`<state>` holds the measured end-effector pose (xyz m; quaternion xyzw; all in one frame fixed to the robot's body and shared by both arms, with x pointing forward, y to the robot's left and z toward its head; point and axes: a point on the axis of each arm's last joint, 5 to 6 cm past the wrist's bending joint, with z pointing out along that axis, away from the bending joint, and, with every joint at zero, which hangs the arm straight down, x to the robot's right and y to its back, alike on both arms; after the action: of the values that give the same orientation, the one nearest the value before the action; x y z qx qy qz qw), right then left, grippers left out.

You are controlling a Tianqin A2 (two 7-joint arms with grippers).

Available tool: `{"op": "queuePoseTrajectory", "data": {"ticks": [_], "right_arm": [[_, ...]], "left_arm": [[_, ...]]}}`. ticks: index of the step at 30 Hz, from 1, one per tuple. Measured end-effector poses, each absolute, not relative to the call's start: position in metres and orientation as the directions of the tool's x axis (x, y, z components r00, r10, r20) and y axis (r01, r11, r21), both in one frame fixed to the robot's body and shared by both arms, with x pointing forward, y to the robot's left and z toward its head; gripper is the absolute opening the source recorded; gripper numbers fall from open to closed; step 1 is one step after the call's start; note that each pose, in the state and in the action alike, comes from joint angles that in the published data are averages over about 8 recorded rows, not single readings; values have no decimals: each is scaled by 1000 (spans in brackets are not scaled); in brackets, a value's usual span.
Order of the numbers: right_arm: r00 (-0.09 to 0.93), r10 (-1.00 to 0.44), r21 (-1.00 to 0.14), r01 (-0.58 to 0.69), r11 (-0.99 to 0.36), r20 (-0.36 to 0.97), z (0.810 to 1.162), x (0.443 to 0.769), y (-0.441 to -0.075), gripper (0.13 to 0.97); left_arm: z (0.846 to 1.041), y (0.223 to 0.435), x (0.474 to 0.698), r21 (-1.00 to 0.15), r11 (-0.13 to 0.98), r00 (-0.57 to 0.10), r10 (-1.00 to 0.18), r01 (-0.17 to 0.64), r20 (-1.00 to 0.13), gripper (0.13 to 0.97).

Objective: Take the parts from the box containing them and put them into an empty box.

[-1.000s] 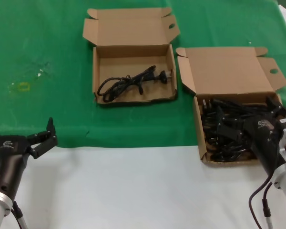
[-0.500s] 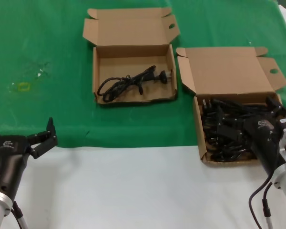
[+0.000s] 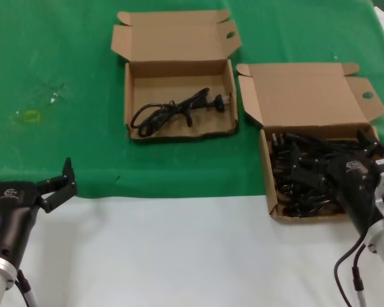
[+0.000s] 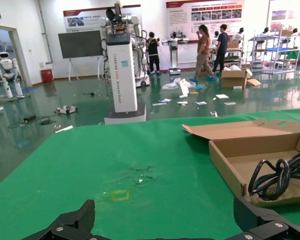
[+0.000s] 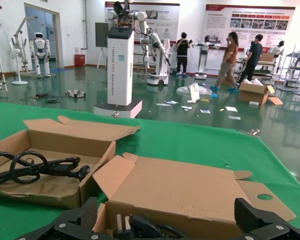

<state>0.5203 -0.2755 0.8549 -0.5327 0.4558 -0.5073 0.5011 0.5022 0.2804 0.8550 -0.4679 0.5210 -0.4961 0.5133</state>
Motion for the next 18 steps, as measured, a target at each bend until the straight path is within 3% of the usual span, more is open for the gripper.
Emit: {"op": "queuePoseTrajectory", "data": {"ticks": [18], "right_arm": [[70, -994, -996, 23, -82, 84, 855, 520, -276, 966]], "left_arm": [[855, 280, 502, -997, 70, -35, -997, 22, -71, 966]]}}
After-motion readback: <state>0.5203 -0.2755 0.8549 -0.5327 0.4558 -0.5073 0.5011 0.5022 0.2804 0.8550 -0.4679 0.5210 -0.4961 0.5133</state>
